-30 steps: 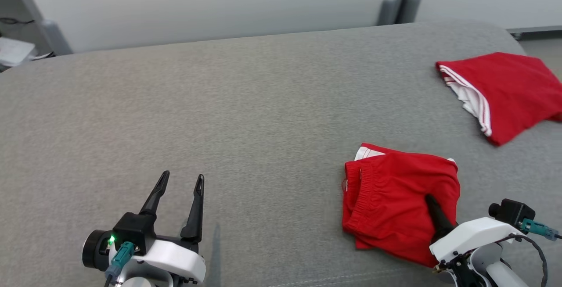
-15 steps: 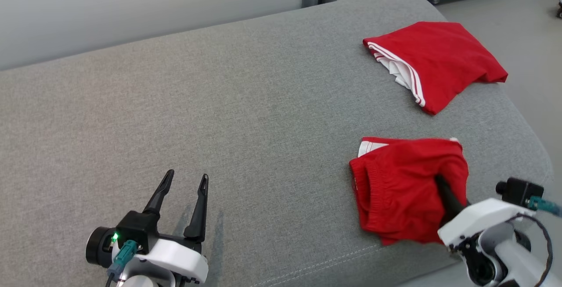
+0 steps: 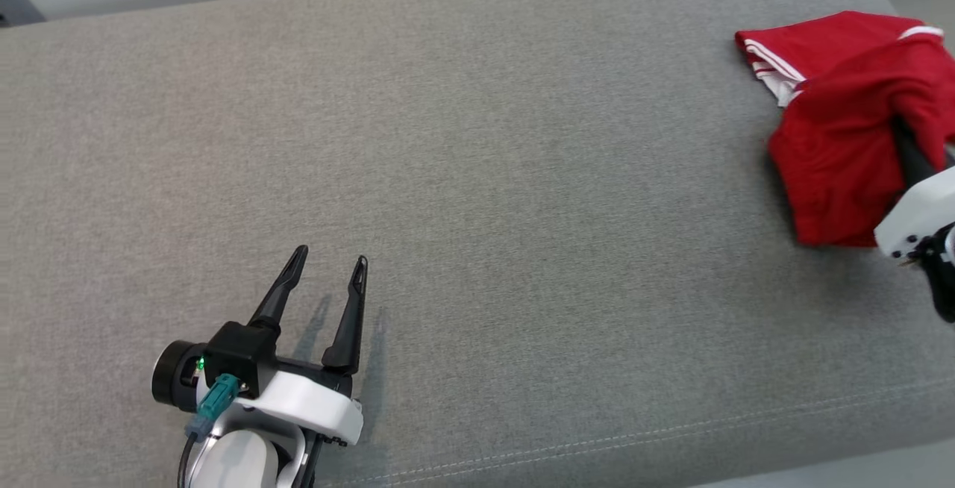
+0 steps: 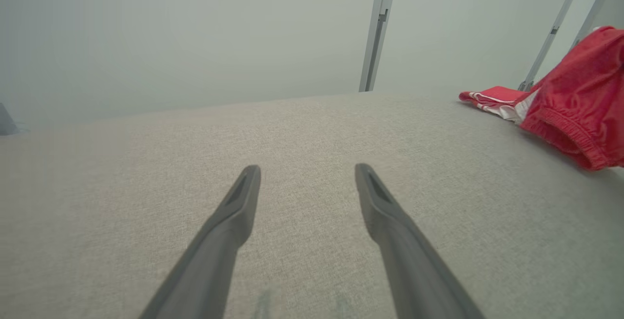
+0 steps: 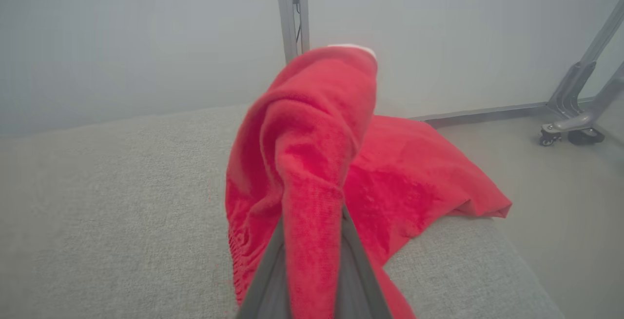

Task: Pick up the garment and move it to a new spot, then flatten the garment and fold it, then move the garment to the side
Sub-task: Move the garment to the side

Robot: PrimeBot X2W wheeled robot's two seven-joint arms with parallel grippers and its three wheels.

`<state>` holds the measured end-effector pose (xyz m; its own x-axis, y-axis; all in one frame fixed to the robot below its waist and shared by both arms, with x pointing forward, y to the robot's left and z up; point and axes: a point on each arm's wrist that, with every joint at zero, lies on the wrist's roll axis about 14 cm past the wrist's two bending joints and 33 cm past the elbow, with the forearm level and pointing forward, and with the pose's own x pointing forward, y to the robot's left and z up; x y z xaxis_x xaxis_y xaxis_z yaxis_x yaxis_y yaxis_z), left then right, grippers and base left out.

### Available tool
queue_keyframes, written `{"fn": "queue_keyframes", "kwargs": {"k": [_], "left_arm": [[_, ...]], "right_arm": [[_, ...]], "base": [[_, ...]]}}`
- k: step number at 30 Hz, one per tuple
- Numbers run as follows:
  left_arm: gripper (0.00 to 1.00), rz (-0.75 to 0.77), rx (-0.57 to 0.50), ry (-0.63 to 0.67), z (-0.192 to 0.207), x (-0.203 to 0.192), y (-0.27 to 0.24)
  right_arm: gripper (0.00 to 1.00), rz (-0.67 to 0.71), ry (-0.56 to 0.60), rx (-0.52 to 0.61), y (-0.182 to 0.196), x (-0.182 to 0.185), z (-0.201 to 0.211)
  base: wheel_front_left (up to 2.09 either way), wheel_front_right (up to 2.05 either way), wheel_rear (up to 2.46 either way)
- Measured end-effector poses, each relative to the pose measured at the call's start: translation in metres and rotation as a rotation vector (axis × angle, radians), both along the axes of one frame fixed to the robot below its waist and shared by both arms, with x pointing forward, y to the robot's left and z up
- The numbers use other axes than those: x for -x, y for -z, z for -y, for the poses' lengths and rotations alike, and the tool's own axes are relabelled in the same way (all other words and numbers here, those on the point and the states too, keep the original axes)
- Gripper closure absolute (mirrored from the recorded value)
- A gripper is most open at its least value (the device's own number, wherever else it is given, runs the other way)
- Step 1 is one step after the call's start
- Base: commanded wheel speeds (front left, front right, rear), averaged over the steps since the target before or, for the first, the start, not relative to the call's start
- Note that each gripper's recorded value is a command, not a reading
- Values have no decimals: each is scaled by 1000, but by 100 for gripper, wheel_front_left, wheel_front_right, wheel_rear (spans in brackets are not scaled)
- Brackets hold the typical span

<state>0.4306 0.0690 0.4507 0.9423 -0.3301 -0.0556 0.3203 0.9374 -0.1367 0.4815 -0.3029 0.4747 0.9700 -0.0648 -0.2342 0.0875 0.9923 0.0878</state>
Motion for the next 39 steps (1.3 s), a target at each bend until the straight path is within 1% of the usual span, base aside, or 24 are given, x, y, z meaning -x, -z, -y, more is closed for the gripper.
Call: {"fn": "queue_keyframes", "kwargs": {"k": [4,7,10,13,14,15,16,17,20,23,28,31,33,35,37,38,39], "left_arm": [[0,2,-3,-30,-13,0,0],[0,-5,-9,-53,-22,1,3],[0,-10,-15,-70,-29,0,5],[0,-25,-23,-92,-38,3,11],[0,-30,-26,-99,-41,4,12],[0,-33,-28,-105,-43,5,14],[0,-37,-30,-113,-46,6,14],[0,-40,-33,-120,-49,6,15],[0,-46,-38,-129,-53,9,17],[0,-41,-39,-125,-52,10,15],[0,-37,-42,-111,-48,10,14],[0,-37,-38,-101,-46,9,14],[0,-35,-37,-97,-44,9,13],[0,-28,-35,-95,-43,8,11],[0,-19,-34,-98,-44,8,7],[0,-7,-35,-104,-45,8,3],[0,-1,-36,-108,-46,8,1]], "right_arm": [[100,-31,-3,114,-3,-21,16],[100,-24,-3,169,-11,-42,21],[100,-16,2,193,-17,-62,22],[100,-48,0,224,-10,-74,21],[66,-58,7,224,-7,-76,22],[19,-67,15,225,-4,-78,24],[2,-75,19,234,-2,-79,26],[0,-78,27,238,-2,-80,30],[0,-79,66,257,-6,-79,48],[0,-118,134,262,-11,-68,77],[0,-153,192,317,-20,-55,107],[0,-127,217,339,-30,-51,119],[0,-62,237,351,-44,-51,125],[0,-19,231,344,-51,-54,118],[0,32,197,332,-59,-63,99],[0,133,155,314,-82,-76,74],[0,189,137,312,-95,-79,63]], "base": [[0,0,0],[0,0,0],[0,0,0],[0,0,0],[0,0,0],[0,0,0],[0,0,0],[0,0,0],[0,0,0],[0,0,0],[0,0,0],[0,0,0],[0,0,0],[0,0,0],[0,0,0],[0,0,0],[0,0,0]]}}
